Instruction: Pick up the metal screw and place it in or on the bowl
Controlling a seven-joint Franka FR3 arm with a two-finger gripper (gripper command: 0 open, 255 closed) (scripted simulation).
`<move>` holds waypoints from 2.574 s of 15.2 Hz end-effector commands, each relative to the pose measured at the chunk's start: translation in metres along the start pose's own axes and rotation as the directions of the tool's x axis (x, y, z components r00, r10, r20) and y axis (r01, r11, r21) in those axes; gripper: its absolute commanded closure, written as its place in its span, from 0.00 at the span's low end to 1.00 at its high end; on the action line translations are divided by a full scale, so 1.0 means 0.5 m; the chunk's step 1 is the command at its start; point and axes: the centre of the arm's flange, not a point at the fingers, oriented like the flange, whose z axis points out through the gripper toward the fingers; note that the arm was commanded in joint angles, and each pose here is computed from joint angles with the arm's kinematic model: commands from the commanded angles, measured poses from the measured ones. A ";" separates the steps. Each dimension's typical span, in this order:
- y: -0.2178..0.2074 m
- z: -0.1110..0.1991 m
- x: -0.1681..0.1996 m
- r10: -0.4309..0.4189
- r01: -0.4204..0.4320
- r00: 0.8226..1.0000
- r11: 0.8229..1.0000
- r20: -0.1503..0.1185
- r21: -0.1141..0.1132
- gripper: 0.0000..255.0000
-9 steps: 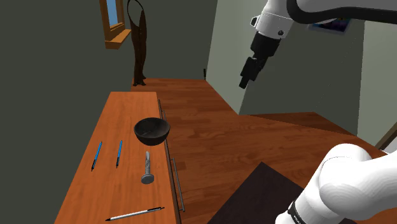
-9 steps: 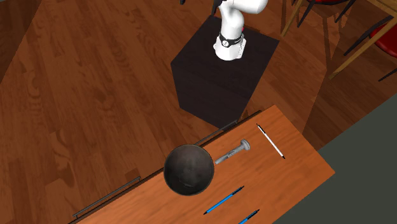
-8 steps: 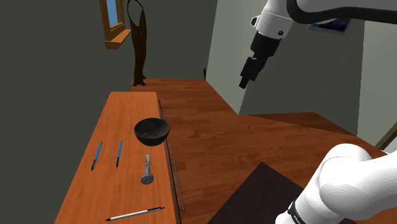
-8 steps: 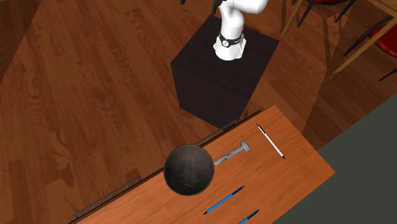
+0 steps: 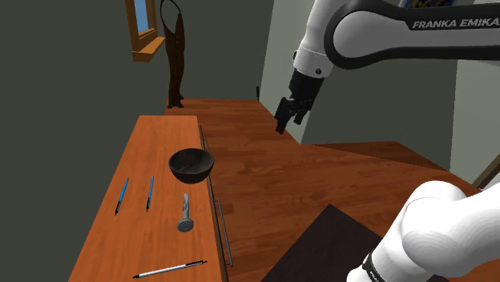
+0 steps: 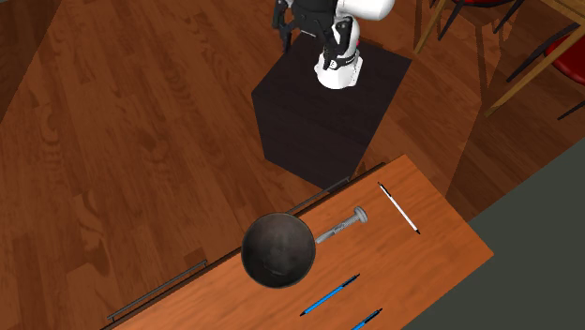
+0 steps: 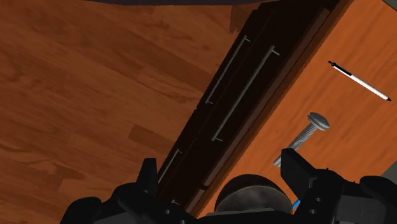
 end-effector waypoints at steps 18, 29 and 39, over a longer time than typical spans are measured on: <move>-0.268 0.382 0.177 0.339 -0.345 0.937 0.936 0.080 0.069 0.00; -0.401 0.599 0.305 0.514 -0.527 0.847 0.844 0.135 0.095 0.00; -0.425 0.697 0.312 0.528 -0.542 0.837 0.834 0.140 0.097 0.00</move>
